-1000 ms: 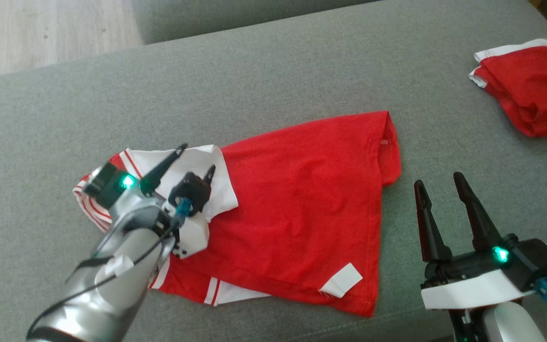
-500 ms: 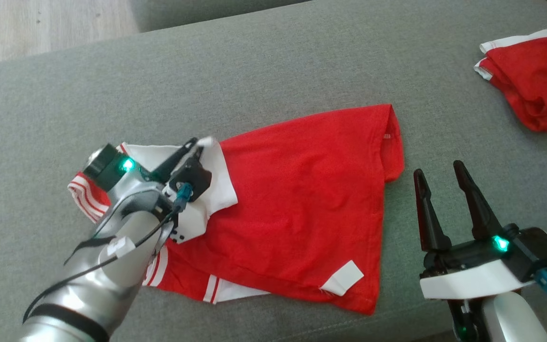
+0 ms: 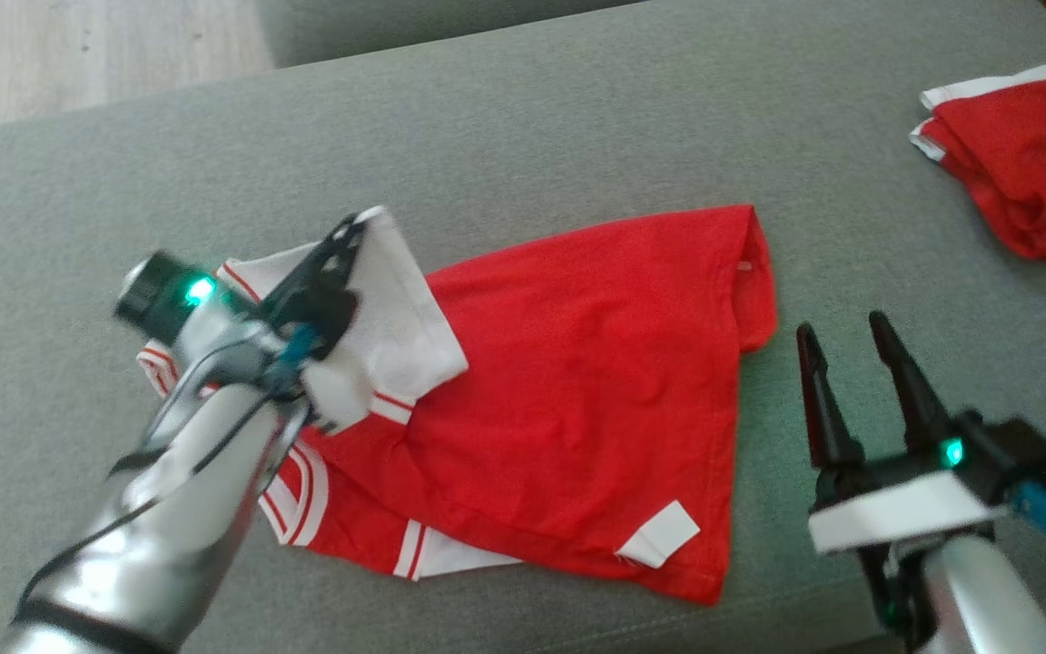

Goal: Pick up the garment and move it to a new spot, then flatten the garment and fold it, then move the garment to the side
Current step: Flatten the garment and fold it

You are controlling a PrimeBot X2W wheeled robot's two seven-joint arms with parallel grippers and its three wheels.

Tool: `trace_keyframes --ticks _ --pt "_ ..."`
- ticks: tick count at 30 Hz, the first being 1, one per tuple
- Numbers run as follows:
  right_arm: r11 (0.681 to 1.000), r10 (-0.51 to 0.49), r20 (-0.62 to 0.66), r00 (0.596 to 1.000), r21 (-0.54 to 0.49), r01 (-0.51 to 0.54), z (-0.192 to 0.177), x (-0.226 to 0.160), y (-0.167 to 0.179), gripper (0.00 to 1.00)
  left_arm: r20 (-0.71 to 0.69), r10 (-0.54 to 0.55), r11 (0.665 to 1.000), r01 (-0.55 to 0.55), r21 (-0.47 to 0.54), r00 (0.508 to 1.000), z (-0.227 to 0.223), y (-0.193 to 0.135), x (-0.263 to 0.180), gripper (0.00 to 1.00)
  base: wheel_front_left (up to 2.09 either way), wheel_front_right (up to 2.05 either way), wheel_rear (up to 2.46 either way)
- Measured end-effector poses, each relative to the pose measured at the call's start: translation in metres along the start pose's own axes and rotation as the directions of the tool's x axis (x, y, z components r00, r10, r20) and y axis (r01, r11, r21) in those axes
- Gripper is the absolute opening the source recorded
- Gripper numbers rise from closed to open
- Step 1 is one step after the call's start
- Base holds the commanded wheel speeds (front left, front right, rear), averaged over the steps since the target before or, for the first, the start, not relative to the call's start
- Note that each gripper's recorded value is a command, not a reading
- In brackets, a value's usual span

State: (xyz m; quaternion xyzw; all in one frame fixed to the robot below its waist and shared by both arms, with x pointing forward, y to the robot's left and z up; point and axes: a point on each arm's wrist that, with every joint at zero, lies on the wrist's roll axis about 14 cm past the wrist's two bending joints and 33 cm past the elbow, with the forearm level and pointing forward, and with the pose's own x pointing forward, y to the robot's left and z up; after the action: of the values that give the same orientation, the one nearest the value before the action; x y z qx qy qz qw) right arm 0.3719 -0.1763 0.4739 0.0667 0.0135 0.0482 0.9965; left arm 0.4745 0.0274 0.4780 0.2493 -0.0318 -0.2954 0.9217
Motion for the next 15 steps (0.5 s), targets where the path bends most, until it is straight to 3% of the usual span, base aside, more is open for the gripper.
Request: trace_keyframes --ticks 6,15 --pt "0.997 -0.051 -0.134 0.990 -0.064 0.043 -0.026 0.034 -0.037 1.00 -0.024 0.068 0.995 -0.070 -0.070 0.997 -0.018 0.014 -0.038 0.00 0.00 0.00 0.00" --pt "0.995 -0.058 -0.390 0.919 -0.102 0.020 -0.059 0.077 -0.053 1.00 -0.007 0.138 0.986 -0.138 -0.095 0.990 -0.015 0.035 -0.051 0.00 0.00 0.00 0.00"
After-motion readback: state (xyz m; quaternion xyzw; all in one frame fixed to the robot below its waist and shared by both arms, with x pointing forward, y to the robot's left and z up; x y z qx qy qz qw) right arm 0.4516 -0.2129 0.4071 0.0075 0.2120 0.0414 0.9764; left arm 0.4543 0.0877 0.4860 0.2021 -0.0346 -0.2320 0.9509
